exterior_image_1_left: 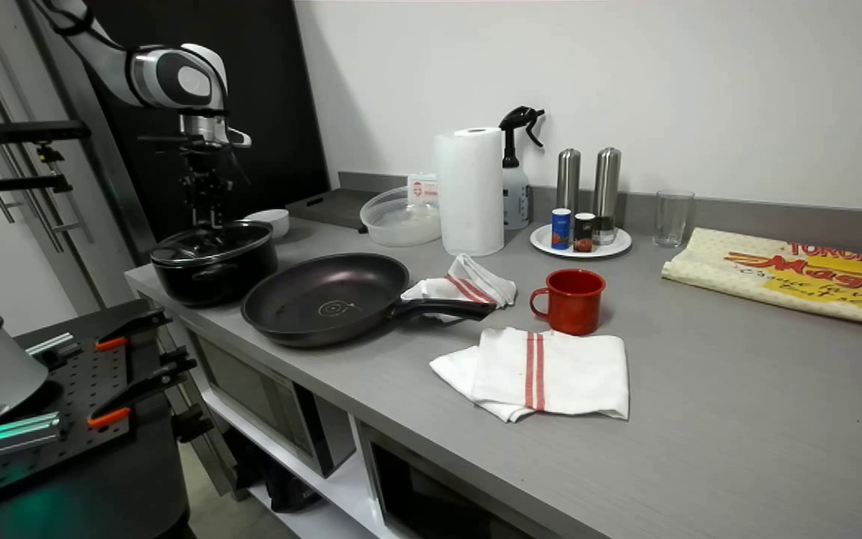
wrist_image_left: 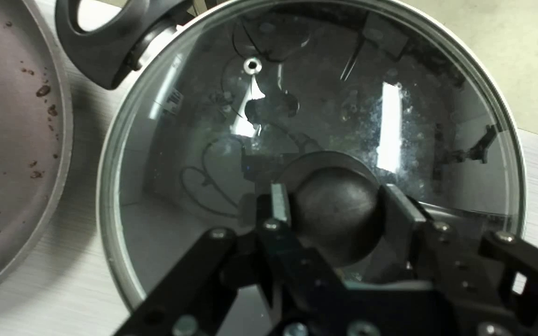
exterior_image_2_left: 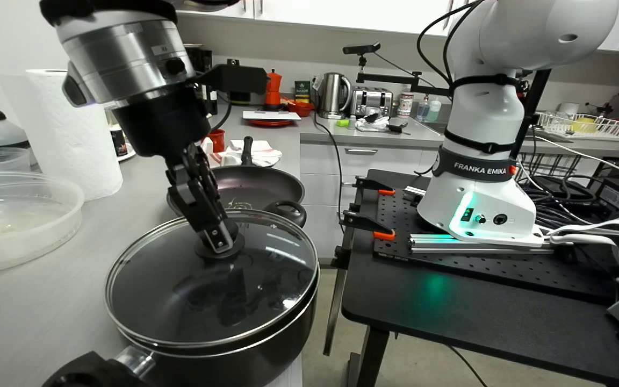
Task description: Cover the pot with the clear lid
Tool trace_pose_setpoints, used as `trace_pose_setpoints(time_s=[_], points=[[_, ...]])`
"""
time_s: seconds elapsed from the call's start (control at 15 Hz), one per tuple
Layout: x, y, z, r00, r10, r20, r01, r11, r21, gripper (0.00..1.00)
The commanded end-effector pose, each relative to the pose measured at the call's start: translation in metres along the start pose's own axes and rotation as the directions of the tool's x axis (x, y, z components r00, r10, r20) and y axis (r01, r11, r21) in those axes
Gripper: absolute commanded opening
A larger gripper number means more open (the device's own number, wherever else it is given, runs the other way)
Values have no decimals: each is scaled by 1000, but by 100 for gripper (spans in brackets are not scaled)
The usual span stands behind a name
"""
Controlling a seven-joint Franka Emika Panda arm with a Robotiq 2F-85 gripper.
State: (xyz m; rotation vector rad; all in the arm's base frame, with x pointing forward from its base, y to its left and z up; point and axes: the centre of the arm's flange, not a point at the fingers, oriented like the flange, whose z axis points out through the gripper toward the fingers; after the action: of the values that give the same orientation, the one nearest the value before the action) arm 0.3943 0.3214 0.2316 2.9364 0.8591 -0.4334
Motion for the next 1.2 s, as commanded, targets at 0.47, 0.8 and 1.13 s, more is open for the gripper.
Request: trace_pose_setpoints(time_s=[0.47, 0.8, 1.13], points=[[-2, -16, 3, 1000, -17, 1, 17, 1000, -4, 25], [-6, -18, -2, 1000, -3, -6, 2, 1000, -18, 25], [-9, -19, -7, 1000, 15, -13, -16, 999, -30, 25]])
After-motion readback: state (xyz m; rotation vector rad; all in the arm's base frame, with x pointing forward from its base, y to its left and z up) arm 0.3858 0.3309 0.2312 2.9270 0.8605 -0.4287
